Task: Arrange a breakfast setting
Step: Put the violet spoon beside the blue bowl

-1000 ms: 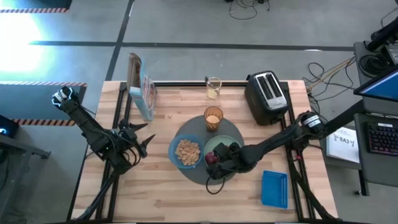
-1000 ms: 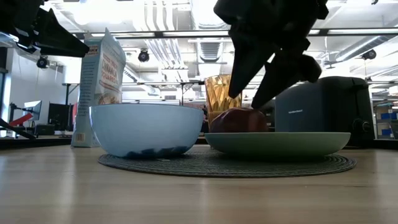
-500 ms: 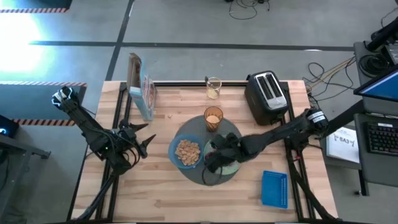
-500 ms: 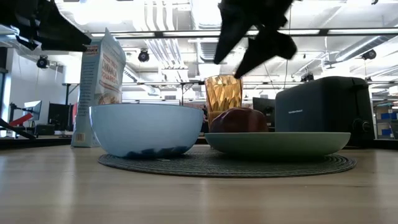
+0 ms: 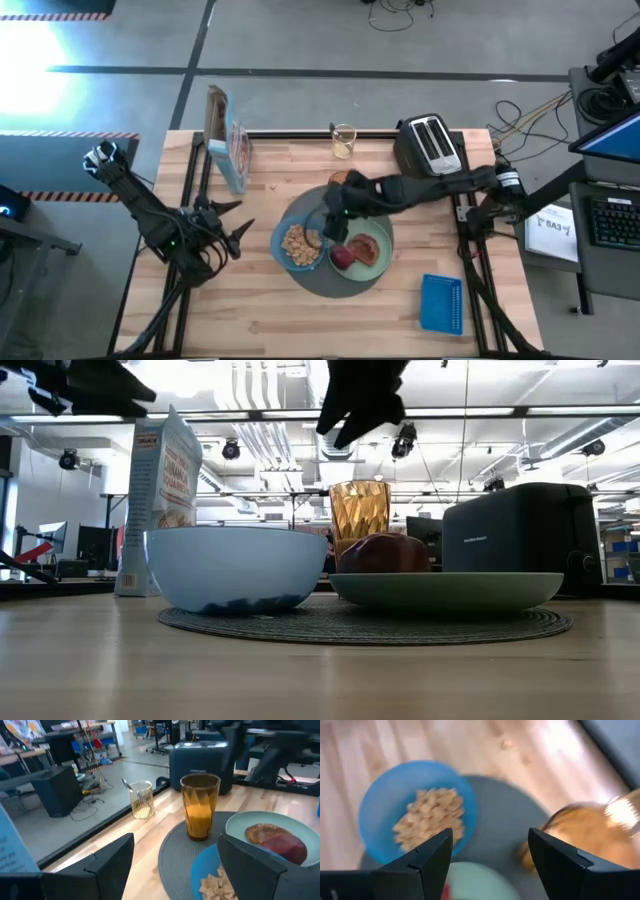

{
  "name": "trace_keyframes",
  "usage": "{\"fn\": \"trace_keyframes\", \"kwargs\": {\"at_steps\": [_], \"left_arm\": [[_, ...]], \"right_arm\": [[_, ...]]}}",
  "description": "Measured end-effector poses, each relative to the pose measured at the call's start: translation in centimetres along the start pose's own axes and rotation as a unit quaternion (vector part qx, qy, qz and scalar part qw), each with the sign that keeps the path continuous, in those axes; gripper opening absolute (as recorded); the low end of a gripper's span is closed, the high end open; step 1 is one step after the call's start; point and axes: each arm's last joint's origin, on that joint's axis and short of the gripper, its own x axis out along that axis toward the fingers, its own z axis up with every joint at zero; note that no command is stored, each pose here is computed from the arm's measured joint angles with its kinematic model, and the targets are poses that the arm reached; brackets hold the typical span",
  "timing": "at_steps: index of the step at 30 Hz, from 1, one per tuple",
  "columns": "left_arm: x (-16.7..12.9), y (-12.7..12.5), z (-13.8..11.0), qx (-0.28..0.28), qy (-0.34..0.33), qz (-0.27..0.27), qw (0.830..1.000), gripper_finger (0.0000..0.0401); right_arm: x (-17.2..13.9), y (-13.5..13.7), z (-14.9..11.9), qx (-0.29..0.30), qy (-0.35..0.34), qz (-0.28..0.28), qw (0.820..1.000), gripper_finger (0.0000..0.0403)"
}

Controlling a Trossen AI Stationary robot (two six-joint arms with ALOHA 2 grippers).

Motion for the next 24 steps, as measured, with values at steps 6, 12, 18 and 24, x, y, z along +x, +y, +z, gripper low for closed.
{"fn": "trace_keyframes", "kwargs": {"at_steps": [6, 12, 18, 24], "left_arm": [[-0.1, -1.4, 1.4, 0.027, -0.007, 0.002, 1.000, 0.0270], [-0.1, -2.9, 2.3, 0.053, -0.011, 0.005, 0.998, 0.0270], [-0.1, -3.9, 2.7, 0.062, -0.022, 0.015, 0.998, 0.0270], [0.0, -3.9, 2.6, 0.024, -0.032, 0.021, 0.999, 0.0270]], "right_arm": [[-0.4, -3.9, 2.7, -0.051, -0.037, -0.066, 0.996, 0.0249], [0.2, -9.1, 4.2, -0.098, -0.026, -0.117, 0.988, 0.0249], [0.7, -14.0, 4.8, -0.282, 0.017, -0.159, 0.946, 0.0244], [0.6, -17.0, 5.9, -0.362, 0.002, -0.200, 0.911, 0.0238]]}}
